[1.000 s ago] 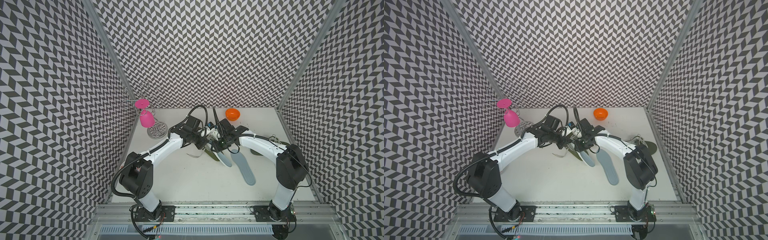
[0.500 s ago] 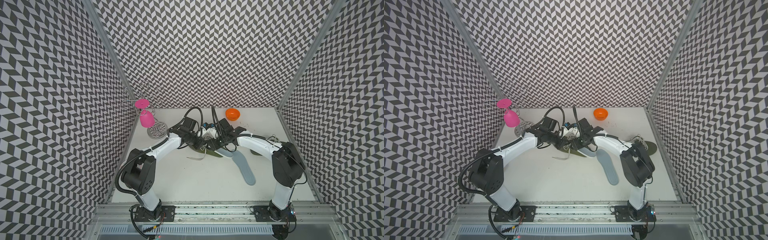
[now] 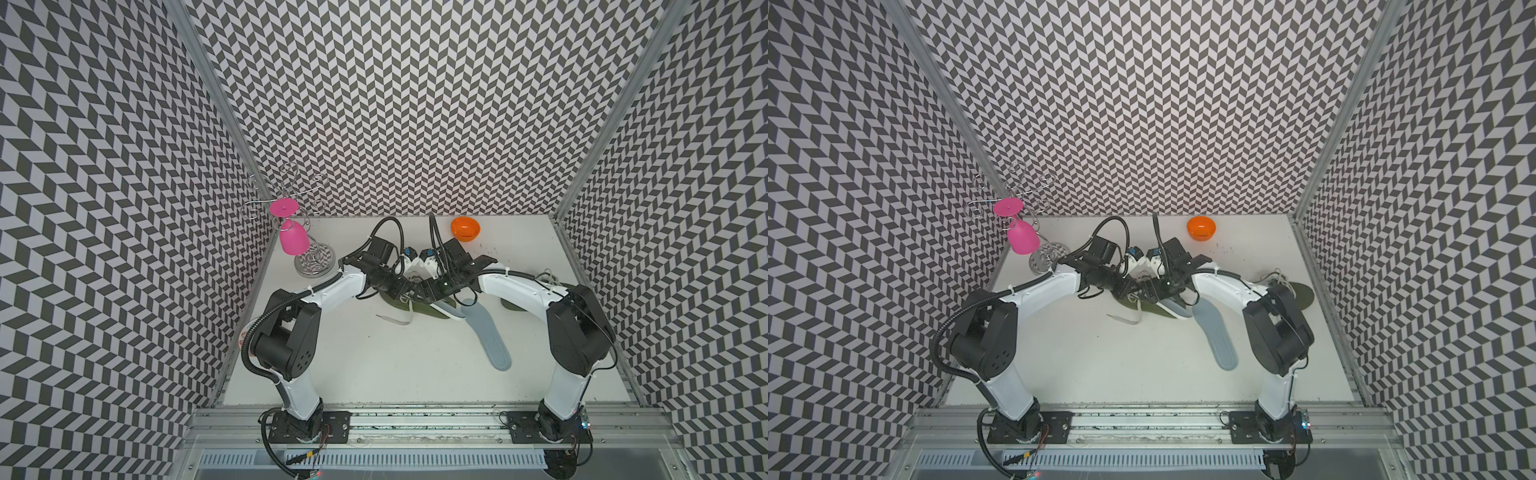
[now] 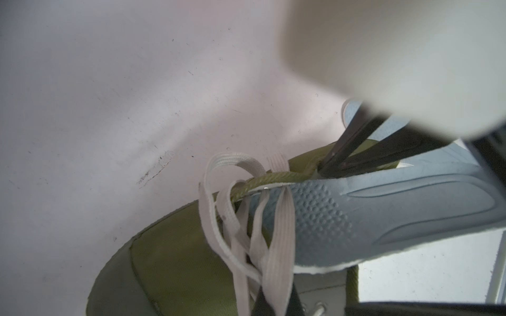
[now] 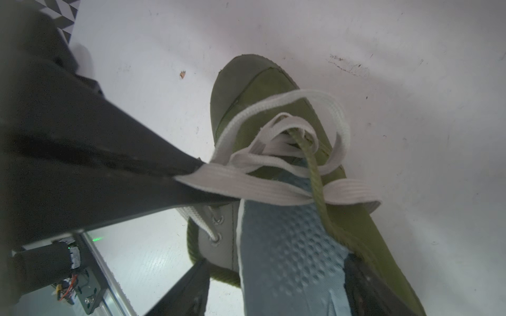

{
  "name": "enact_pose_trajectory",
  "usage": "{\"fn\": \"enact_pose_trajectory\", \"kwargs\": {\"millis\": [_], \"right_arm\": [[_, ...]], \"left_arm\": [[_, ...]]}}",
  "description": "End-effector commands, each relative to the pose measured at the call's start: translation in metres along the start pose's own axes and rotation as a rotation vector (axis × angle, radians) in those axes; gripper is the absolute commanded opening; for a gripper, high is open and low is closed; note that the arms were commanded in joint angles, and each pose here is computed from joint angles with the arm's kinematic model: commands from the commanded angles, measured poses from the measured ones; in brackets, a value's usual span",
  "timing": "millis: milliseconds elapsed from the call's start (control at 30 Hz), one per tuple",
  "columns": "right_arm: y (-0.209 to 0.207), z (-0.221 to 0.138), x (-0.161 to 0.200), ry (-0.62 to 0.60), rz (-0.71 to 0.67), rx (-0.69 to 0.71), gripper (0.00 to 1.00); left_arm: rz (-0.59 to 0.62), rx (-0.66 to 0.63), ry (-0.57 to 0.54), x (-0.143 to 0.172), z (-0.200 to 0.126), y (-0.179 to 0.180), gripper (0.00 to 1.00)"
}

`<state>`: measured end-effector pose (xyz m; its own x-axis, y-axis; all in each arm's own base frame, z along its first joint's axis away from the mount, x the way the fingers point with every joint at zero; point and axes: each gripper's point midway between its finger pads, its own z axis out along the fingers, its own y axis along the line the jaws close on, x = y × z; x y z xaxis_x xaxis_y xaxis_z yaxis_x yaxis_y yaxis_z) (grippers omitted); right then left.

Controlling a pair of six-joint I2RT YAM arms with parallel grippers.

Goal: Insert the insole into the shoe

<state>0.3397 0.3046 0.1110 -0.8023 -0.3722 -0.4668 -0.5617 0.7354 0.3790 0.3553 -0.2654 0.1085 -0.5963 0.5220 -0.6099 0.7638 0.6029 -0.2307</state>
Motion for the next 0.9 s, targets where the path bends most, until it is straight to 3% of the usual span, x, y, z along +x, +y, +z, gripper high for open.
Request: {"fn": "enact_pose_trajectory", "kwargs": {"millis": [0, 133, 400, 567, 867], "right_arm": [[0.015, -0.03, -0.022, -0.081, -0.003, -0.052, 0.78], [0.012, -0.051, -0.022, -0.101, 0.068, -0.048, 0.78], [-0.062, -0.088, 0.036, -0.106, 0.502, 0.017, 0.74], [-0.053, -0.076, 0.061, -0.054, 0.63, -0.139, 0.73], [-0.031, -0.069, 0.071, -0.057, 0.79, -0.327, 0.71]], "left_arm": [[0.012, -0.025, -0.031, -0.012, 0.0, 0.006, 0.01], [0.002, -0.052, -0.02, -0.011, 0.001, 0.012, 0.01], [0.007, -0.055, -0.041, -0.02, -0.001, 0.01, 0.01], [0.018, -0.073, -0.065, -0.027, -0.003, 0.007, 0.01], [0.024, -0.084, -0.073, -0.03, -0.001, 0.004, 0.01]]}}
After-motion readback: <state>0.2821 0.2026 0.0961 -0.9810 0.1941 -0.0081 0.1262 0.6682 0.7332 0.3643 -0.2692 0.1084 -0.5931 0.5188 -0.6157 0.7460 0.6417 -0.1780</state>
